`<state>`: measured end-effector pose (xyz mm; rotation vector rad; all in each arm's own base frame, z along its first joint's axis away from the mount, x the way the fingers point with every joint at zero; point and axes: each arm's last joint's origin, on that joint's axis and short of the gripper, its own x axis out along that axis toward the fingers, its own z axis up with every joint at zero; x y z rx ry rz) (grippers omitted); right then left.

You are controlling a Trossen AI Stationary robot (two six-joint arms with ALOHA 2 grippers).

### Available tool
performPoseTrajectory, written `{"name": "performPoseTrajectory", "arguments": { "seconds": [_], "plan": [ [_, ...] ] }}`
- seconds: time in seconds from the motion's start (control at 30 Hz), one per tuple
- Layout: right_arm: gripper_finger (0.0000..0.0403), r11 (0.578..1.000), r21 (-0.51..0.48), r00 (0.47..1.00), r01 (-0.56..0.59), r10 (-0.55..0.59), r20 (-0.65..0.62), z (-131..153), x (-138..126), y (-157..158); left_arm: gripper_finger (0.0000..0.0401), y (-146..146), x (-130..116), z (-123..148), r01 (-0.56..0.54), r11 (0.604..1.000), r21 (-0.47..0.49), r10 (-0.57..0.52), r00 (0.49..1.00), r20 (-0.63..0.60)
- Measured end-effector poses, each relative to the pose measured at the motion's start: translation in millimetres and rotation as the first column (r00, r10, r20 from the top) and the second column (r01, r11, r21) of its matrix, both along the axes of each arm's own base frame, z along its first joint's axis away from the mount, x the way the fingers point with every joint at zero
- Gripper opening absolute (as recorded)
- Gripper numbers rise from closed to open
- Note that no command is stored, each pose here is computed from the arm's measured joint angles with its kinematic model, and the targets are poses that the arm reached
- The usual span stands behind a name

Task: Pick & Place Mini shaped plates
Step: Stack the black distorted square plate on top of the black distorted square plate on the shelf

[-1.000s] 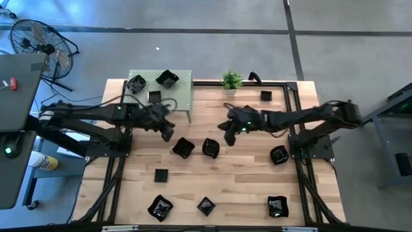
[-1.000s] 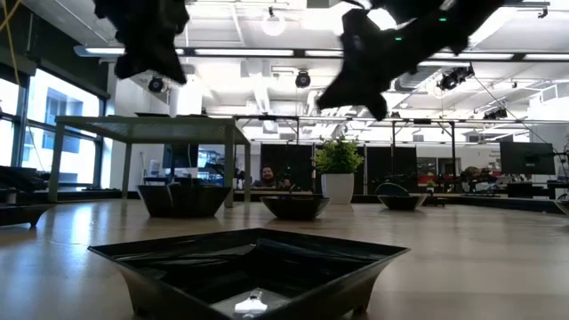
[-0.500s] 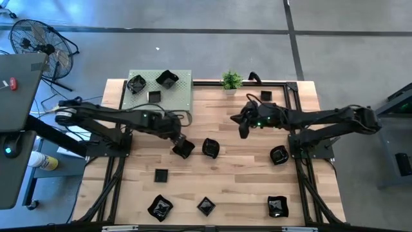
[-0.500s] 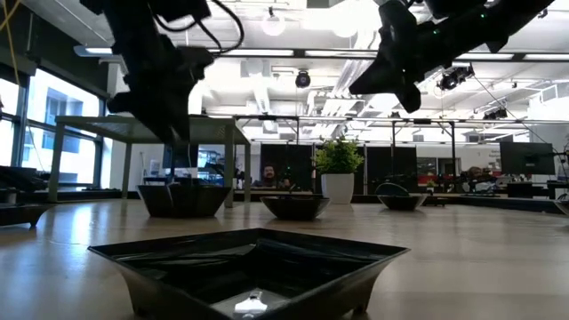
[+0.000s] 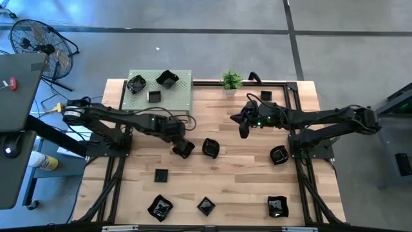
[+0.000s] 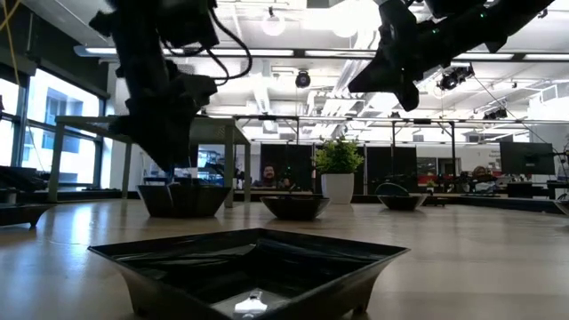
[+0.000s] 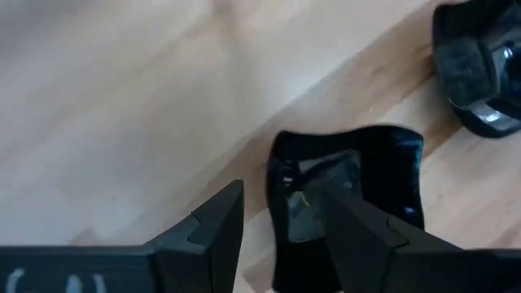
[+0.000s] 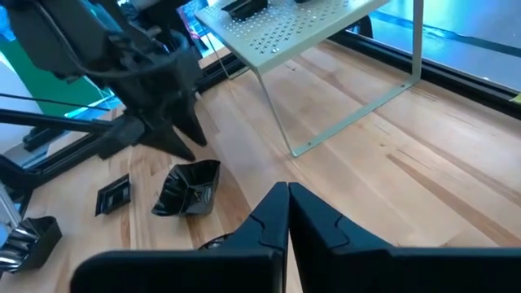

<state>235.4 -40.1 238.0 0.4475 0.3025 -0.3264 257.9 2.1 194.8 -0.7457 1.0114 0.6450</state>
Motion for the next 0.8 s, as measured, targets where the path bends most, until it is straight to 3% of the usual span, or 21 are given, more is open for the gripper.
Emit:
{"name": "performPoseTrajectory", "arguments": {
  "seconds": [0.2, 0.43, 0.8],
  "plan": [
    [0.0003, 1.000, -0.001, 1.000, 0.000, 0.000, 0.011, 1, 0, 0, 0.0159, -1, -9, -22, -0.045, 0.997, -0.057, 0.045, 0.999, -0.003],
    [0.0002, 1.000, -0.008, 1.000, -0.002, 0.002, 0.026, 2, 1, 0, 0.0154, -1, -10, -23, -0.041, 0.998, -0.054, 0.041, 0.999, -0.009],
    [0.0002, 1.000, -0.028, 1.000, -0.006, 0.007, 0.022, 3, 1, 0, 0.0039, -1, -10, -23, -0.027, 0.998, -0.058, 0.027, 1.000, -0.010]
  ]
}}
